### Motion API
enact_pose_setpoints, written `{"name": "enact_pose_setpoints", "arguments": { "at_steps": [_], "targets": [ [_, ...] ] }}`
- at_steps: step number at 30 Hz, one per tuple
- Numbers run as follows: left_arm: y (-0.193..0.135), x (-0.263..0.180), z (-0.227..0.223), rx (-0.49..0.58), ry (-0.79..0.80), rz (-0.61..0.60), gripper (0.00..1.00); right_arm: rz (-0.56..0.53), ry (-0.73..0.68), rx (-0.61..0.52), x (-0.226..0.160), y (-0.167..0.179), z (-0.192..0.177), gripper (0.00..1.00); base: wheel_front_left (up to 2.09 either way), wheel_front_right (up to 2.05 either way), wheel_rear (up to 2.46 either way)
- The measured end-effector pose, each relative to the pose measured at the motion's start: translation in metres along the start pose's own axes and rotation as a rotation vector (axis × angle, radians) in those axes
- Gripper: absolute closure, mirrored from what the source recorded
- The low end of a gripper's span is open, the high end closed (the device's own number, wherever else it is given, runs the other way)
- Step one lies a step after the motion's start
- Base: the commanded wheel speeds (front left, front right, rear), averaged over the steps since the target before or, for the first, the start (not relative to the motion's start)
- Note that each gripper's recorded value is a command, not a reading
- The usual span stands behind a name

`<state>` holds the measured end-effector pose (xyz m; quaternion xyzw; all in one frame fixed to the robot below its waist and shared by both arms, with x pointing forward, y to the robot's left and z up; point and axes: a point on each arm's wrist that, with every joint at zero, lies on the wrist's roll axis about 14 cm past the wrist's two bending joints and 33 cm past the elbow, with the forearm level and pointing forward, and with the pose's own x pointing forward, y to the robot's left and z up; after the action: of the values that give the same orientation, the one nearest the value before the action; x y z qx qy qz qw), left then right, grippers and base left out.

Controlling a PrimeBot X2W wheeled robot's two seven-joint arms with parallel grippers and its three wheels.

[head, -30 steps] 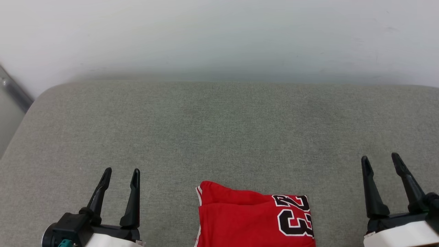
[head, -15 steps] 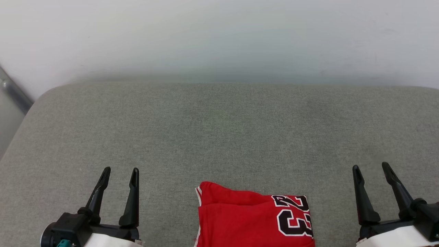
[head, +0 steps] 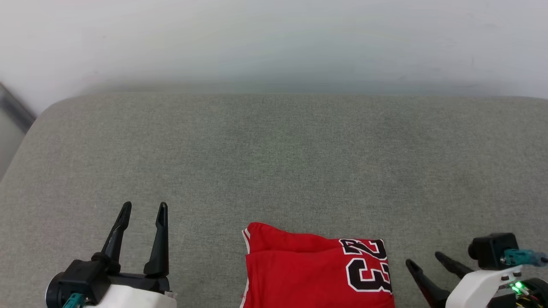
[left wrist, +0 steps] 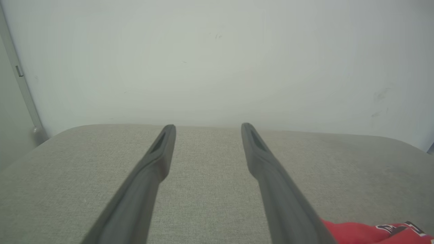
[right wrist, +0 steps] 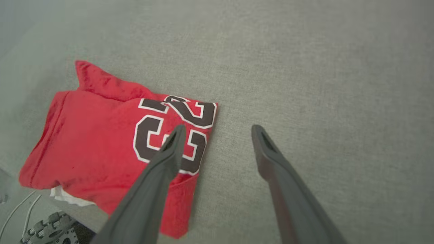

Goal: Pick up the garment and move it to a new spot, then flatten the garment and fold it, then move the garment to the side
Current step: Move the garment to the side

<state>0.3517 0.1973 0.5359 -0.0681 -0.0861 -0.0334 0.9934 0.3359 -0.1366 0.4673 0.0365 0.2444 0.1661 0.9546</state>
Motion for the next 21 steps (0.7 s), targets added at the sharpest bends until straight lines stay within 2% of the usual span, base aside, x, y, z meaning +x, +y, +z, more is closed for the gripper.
{"name": "enact_pose_setpoints", "arguments": {
  "at_steps": [4, 11, 15, 21],
  "targets": [
    [0.001, 0.003, -0.004, 0.0, 0.01, 0.002, 0.0, 0.068, 0.203, 0.045, 0.0, 0.01, -0.022, 0.0, 0.0, 0.0, 0.0],
    [0.006, 0.009, -0.006, 0.006, 0.013, 0.014, 0.0, 0.112, 0.46, 0.035, 0.005, 0.017, -0.054, 0.0, 0.0, 0.0, 0.0],
    [0.012, 0.011, -0.008, 0.012, 0.023, 0.03, 0.0, 0.166, 0.511, 0.125, 0.022, 0.035, -0.061, 0.0, 0.0, 0.0, 0.0],
    [0.02, 0.008, -0.013, 0.009, 0.041, 0.061, 0.0, 0.203, 0.594, 0.149, 0.041, 0.051, -0.08, 0.0, 0.0, 0.0, 0.0]
  ]
}}
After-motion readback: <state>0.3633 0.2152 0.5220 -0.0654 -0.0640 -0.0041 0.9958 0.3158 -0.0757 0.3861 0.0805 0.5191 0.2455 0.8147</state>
